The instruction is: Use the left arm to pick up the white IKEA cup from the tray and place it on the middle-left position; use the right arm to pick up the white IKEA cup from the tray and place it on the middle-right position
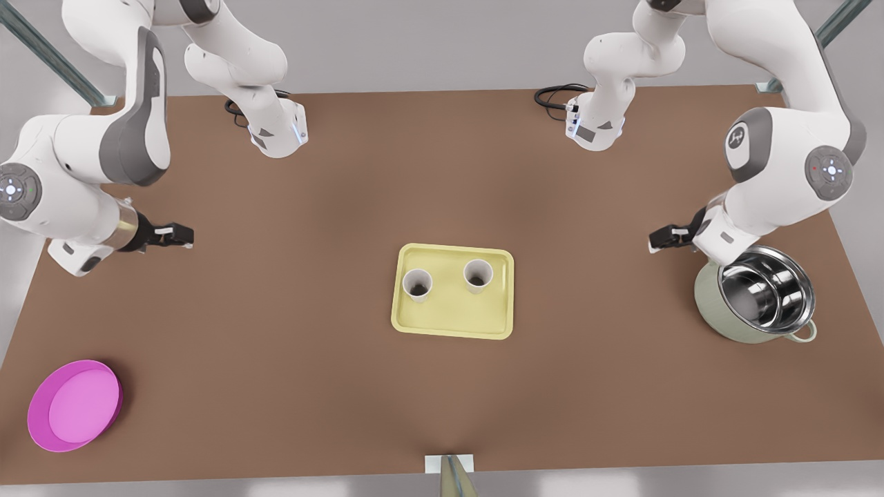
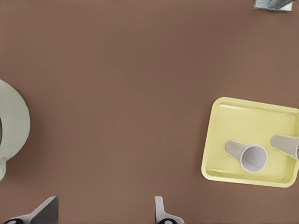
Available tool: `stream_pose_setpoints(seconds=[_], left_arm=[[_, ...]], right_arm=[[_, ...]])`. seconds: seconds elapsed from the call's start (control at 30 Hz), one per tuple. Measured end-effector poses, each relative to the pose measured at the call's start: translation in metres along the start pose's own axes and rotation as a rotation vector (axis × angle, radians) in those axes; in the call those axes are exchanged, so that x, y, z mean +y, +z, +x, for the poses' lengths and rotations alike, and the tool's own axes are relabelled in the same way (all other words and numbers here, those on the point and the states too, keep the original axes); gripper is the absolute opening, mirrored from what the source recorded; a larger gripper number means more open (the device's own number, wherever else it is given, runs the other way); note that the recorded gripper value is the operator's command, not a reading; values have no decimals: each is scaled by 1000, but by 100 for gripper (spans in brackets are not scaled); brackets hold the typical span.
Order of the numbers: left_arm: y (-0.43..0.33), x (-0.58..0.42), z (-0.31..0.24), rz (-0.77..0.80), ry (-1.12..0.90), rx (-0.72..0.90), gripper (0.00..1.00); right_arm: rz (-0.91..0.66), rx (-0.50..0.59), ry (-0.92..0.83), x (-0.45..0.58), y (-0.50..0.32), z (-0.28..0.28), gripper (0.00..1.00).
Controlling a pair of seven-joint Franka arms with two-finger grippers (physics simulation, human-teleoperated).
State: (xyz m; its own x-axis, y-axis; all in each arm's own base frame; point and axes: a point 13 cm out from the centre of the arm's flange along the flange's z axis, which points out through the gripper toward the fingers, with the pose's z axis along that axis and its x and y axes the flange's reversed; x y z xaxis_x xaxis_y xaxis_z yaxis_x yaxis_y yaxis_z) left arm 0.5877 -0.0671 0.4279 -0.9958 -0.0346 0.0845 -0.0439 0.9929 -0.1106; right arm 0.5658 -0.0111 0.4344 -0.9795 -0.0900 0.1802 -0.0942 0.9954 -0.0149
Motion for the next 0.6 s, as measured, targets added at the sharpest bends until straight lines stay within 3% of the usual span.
stream_pose_setpoints(seconds=[0.2, 0.3, 0.4, 0.5, 0.6], left_arm=[[-2, -6, -17, 8, 35, -56, 100], [17, -15, -31, -2, 69, -53, 100], [51, -97, -19, -15, 189, -13, 100], [87, -201, 14, -64, 329, 12, 100], [127, -242, 26, -100, 341, 38, 100]], right_arm=[[-3, -29, -4, 5, 27, -37, 100], [-6, -11, -139, 105, 73, -68, 100], [12, -11, -265, 224, 115, -74, 100], [22, -29, -305, 301, 149, -68, 100], [32, -54, -314, 368, 186, -62, 100]])
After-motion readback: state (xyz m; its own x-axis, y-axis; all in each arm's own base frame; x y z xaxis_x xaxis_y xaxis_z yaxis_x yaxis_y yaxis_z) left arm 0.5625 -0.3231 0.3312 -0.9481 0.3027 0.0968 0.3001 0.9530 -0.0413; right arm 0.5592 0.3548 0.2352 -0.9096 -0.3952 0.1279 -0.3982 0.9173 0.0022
